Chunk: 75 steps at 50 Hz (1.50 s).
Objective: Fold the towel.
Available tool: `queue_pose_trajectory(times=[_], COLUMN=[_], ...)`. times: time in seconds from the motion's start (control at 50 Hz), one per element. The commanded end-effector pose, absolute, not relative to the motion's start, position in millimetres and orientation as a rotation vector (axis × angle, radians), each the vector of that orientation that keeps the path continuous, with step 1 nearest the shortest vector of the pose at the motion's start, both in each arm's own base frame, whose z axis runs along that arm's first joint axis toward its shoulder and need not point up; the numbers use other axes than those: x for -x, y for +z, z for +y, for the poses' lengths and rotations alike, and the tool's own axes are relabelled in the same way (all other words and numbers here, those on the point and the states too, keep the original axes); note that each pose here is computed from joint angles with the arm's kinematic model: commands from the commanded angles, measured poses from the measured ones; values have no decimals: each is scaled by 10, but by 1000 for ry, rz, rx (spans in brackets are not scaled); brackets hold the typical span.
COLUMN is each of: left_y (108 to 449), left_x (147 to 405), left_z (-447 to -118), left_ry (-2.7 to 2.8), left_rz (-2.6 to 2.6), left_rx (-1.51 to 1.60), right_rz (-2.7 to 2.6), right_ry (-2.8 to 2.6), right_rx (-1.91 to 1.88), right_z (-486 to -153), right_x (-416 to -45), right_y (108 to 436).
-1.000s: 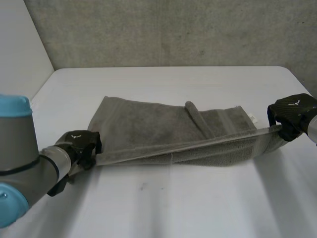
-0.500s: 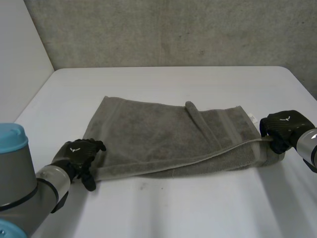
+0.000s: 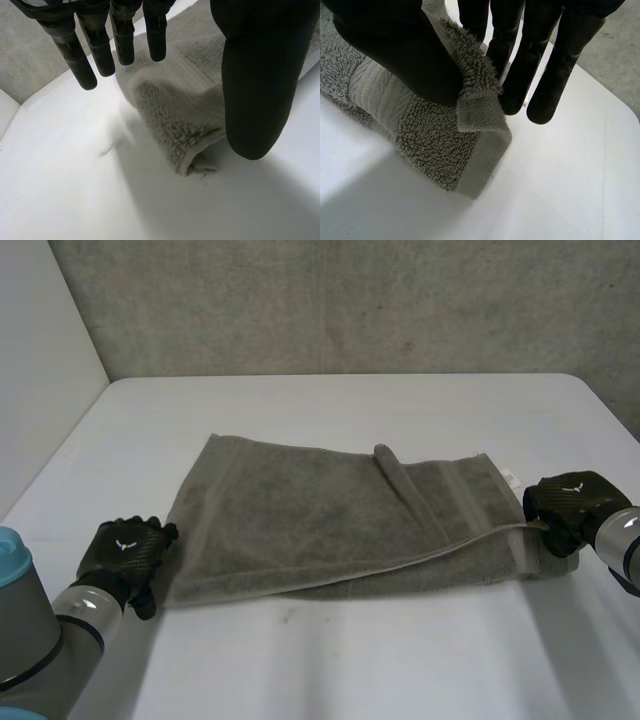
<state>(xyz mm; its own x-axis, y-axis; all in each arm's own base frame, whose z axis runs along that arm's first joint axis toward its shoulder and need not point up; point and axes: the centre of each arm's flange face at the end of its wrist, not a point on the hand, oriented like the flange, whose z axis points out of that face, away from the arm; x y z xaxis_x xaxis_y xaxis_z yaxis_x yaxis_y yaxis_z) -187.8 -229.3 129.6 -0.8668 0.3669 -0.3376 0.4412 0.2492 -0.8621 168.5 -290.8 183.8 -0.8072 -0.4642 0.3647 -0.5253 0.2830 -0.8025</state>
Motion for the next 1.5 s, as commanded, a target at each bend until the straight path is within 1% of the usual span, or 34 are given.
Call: queue_pose_trajectory(times=[0.02,0.18,0.4,0.46,0.58,0.6,0.62,0.64,0.66,0.68,0.72,0.74,0.78,0.8,0.84,0.86,0.88,0.9,0.94,1.04,1.12,1.18,1.22,1.24,1.26,1.28,1.32,1.36,1.38,1.42,1.44,1.46,1.48,1.5], left_y=[1219,1159,1318,1454,1926,2059,2061,2193,2322,2324,2558,2559,2661,2768,2879,2985,3088,3089,3200,3609,3657,3491,3397,3305,3190,3188,3063,2844,2843,2698,2697,2667,2666,2691], left_x=[1856,1856,1807,1784,1778,1778,1778,1771,1760,1759,1764,1764,1768,1778,1789,1794,1800,1800,1803,1807,1802,1830,1841,1858,1876,1877,1893,1933,1933,1988,1988,2021,2021,2055], left_z=[-2348,-2390,-2560,-2573,-2540,-2505,-2505,-2462,-2411,-2411,-2319,-2318,-2281,-2249,-2219,-2203,-2194,-2194,-2194,-2219,-2264,-2430,-2511,-2587,-2674,-2675,-2778,-2971,-2972,-3181,-3183,-3308,-3309,-3435], left_ry=[-1694,-1694,-1822,-1872,-2045,-2087,-2088,-2122,-2147,-2148,-2179,-2179,-2183,-2189,-2194,-2194,-2195,-2195,-2200,-2252,-2241,-2166,-2128,-2094,-2052,-2052,-2007,-1934,-1933,-1902,-1902,-1911,-1911,-1942], left_rz=[2440,2437,2332,2289,2129,2085,2085,2045,2012,2012,1985,1985,1990,1997,2005,2013,2021,2021,2019,1976,2002,2088,2130,2168,2211,2212,2256,2325,2326,2357,2357,2354,2353,2333], left_rx=[-778,-775,-707,-683,-637,-631,-631,-624,-618,-618,-630,-630,-647,-667,-687,-702,-709,-709,-711,-688,-677,-693,-700,-710,-720,-720,-729,-745,-746,-756,-756,-756,-756,-750], right_rz=[-2475,-2470,-2434,-2418,-2410,-2395,-2376,-2376,-2359,-2340,-2321,-2321,-2250,-2249,-2143,-2142,-2090,-2090,-1992,-1940,-1964,-2037,-2169,-2169,-2215,-2216,-2268,-2285,-2306,-2314,-2314,-2301,-2261,-2261], right_ry=[1573,1576,1609,1609,1613,1629,1653,1653,1671,1687,1702,1703,1767,1767,1867,1867,1917,1917,2009,2067,2054,1992,1881,1881,1832,1832,1767,1750,1734,1734,1734,1752,1797,1798], right_rx=[-953,-945,-924,-929,-935,-935,-940,-940,-944,-948,-950,-950,-942,-942,-924,-923,-917,-917,-914,-932,-949,-974,-1007,-1008,-1019,-1020,-1046,-1060,-1062,-1065,-1065,-1062,-1038,-1038], right_z=[-2917,-2937,-2977,-2977,-2953,-2916,-2860,-2859,-2808,-2762,-2722,-2722,-2623,-2622,-2516,-2515,-2482,-2481,-2425,-2371,-2363,-2433,-2650,-2651,-2742,-2743,-2907,-2989,-3094,-3204,-3206,-3316,-3431,-3432], right_x=[-1685,-1671,-1649,-1648,-1651,-1648,-1647,-1647,-1646,-1645,-1648,-1648,-1644,-1644,-1649,-1649,-1652,-1652,-1667,-1688,-1698,-1703,-1727,-1727,-1738,-1739,-1752,-1769,-1788,-1831,-1832,-1891,-1953,-1954], right_y=[1804,1793,1831,1858,1942,2044,2174,2176,2295,2415,2529,2530,2837,2839,3215,3217,3393,3395,3717,3987,3999,3859,3556,3555,3426,3425,3231,3149,3064,2986,2985,2931,2925,2925])
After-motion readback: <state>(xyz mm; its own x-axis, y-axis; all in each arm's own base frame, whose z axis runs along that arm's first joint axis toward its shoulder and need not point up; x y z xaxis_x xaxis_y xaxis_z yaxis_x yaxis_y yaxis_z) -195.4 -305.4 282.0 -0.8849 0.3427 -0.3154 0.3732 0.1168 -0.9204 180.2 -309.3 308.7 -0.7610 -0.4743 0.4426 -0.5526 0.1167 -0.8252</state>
